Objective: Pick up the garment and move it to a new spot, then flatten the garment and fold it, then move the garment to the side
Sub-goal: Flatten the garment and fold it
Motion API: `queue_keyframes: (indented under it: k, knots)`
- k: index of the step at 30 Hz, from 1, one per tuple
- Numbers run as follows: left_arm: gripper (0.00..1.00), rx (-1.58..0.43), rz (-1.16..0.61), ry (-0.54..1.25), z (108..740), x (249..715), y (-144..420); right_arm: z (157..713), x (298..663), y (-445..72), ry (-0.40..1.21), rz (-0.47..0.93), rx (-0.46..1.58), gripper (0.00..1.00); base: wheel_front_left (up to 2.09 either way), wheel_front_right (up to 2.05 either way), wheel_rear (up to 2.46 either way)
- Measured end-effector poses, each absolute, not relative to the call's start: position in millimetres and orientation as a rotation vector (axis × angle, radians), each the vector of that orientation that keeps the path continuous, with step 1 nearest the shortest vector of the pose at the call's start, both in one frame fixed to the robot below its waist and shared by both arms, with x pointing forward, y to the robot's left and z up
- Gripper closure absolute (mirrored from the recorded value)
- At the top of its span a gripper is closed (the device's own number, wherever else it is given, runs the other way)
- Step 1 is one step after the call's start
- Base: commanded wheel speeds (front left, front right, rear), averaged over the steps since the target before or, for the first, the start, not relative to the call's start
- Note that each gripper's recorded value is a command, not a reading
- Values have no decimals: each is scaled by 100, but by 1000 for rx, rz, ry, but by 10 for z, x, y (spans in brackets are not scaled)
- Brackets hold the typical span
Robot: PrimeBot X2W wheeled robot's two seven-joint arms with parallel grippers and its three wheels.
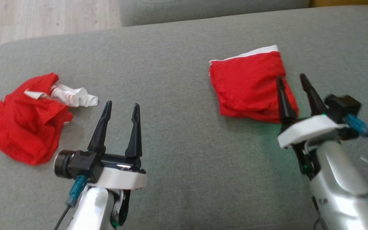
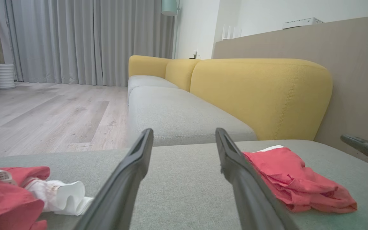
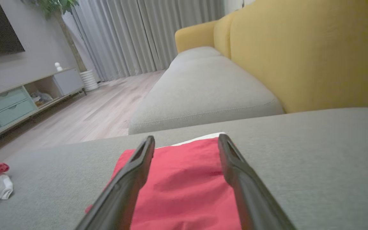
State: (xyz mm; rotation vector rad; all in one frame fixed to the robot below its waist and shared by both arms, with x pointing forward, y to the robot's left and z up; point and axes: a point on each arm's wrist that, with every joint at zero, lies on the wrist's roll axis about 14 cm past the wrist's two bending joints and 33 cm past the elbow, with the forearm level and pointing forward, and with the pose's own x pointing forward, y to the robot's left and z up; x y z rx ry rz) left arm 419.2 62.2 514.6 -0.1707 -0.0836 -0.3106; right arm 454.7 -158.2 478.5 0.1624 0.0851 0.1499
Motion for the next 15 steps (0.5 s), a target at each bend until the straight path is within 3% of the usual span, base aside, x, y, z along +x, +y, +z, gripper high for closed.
queue_keyframes:
  k: [9,15]
  knots:
    - [0,-180,-348,-89,5173,4174,503,4901,4147,-2076,-10,-15,106,0,0,0,0]
    - [0,-186,-341,-50,5025,4170,523,4759,4085,-2085,19,-31,123,0,0,0,0]
